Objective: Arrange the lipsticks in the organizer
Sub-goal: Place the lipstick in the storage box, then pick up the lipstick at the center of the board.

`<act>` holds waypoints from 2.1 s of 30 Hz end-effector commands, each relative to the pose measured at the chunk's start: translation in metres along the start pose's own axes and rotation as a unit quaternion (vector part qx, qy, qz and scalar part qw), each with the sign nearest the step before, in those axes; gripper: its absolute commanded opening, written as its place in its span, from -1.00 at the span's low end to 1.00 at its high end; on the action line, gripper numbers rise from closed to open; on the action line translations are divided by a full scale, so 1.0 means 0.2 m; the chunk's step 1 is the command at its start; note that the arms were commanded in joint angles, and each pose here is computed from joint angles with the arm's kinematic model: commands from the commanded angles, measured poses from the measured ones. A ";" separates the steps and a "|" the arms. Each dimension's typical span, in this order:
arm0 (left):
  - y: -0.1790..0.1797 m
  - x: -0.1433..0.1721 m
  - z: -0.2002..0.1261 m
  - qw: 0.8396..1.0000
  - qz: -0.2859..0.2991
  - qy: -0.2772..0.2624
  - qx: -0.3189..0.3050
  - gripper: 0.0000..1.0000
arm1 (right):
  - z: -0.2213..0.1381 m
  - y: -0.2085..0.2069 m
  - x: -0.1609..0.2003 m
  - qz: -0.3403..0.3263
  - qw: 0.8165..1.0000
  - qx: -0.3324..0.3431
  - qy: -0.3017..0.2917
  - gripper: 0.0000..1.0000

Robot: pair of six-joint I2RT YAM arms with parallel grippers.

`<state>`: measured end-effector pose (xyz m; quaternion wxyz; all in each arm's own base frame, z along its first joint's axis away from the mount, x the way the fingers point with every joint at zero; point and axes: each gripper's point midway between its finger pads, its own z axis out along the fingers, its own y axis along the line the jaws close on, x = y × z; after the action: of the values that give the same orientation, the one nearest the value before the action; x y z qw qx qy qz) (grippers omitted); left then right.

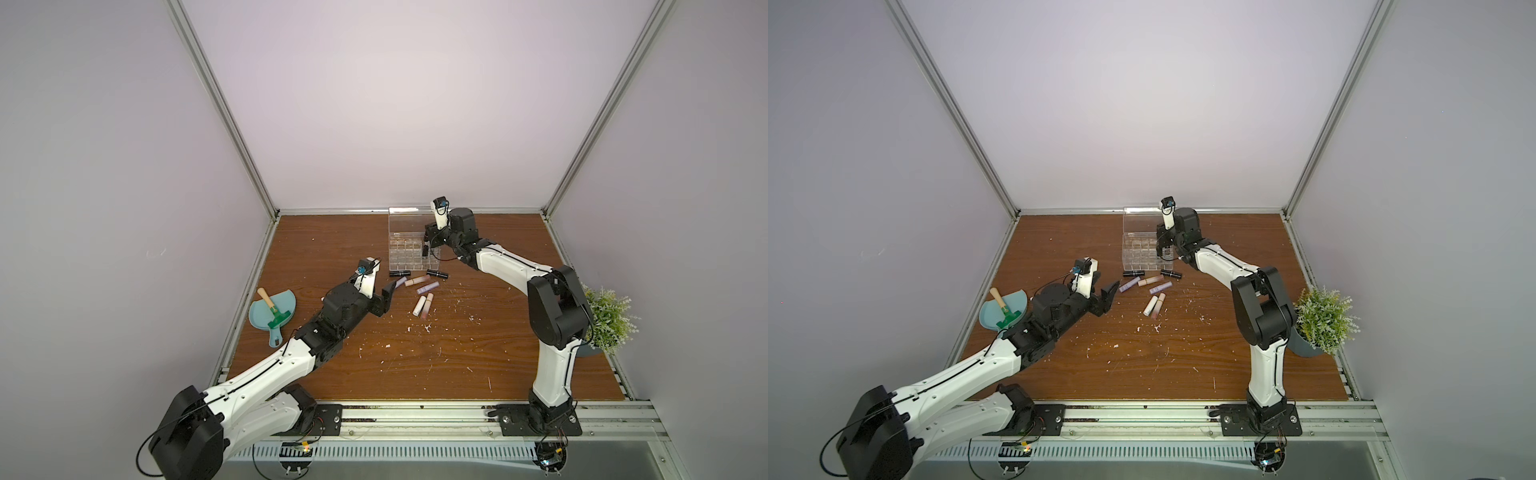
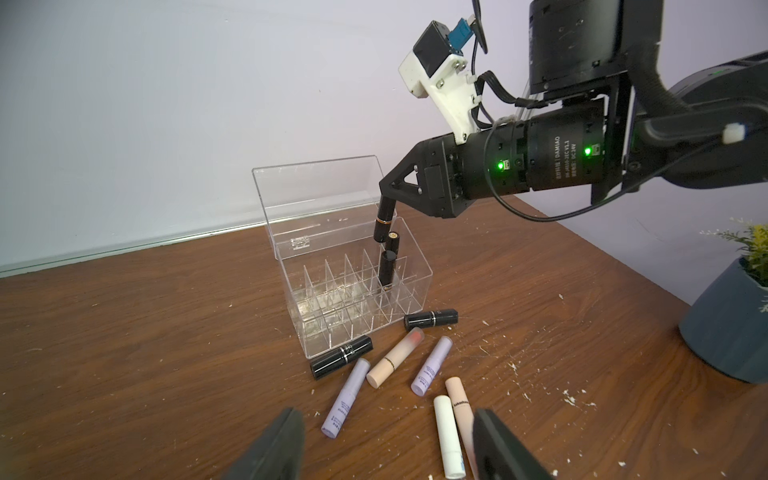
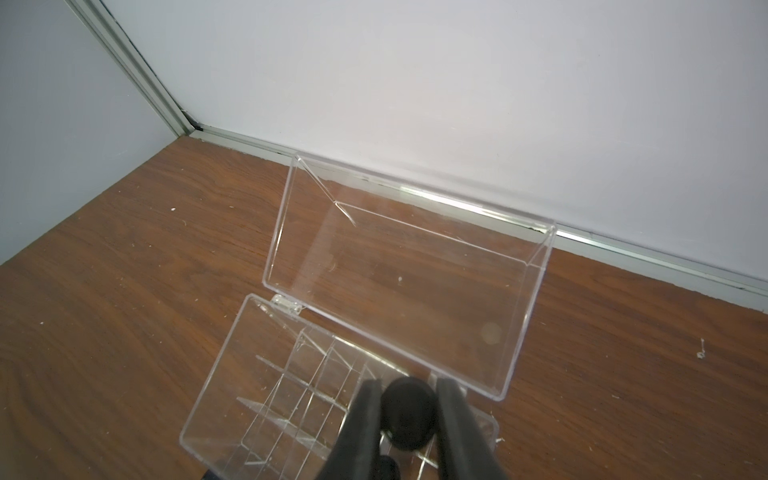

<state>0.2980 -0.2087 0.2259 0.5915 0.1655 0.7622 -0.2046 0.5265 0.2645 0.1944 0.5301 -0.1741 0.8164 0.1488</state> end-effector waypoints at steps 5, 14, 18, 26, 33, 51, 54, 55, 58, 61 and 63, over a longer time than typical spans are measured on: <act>0.00 -0.05 0.00 1.000 -0.006 -0.014 0.002 0.37 | 0.02 0.00 -0.06 -0.013 1.000 0.006 -0.025 -0.69; 0.00 -0.06 0.00 1.000 -0.006 -0.014 0.004 0.36 | 0.06 0.00 -0.01 -0.017 1.000 0.007 -0.016 -0.69; 0.00 -0.06 0.00 1.000 -0.006 -0.015 0.005 0.36 | 0.07 0.00 0.01 -0.017 1.000 0.008 -0.013 -0.68; -0.04 -0.03 0.03 1.000 0.000 0.017 0.021 0.39 | 0.06 0.01 0.03 -0.015 1.000 0.004 -0.009 -0.18; -0.10 0.09 0.12 0.995 0.008 0.087 0.051 0.81 | -0.02 0.02 -0.03 -0.011 1.000 0.001 -0.022 0.21; -0.32 0.62 0.28 0.945 0.046 0.305 0.109 0.47 | -0.78 -0.19 0.08 0.055 0.994 0.071 -0.056 0.16; -0.34 0.65 0.31 0.940 0.045 0.322 0.108 0.46 | -0.82 -0.18 0.12 0.061 0.995 0.066 -0.053 0.16; -0.34 0.66 0.33 0.939 0.044 0.325 0.105 0.46 | -0.83 -0.18 0.14 0.061 0.995 0.066 -0.052 0.16; -0.35 0.69 0.36 0.936 0.043 0.334 0.101 0.45 | -0.82 -0.19 0.14 0.062 0.995 0.064 -0.049 0.15; -0.34 0.74 0.39 0.931 0.048 0.350 0.097 0.41 | -0.82 -0.17 0.14 0.064 0.995 0.055 -0.048 0.14; -0.33 0.78 0.41 0.925 0.055 0.366 0.089 0.39 | -0.81 -0.17 0.14 0.065 0.995 0.050 -0.048 0.14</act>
<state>0.3003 -0.3054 0.0763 0.2909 0.3134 0.8858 -0.1803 0.3974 0.1581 0.2131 0.5518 -0.0906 0.8189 0.1293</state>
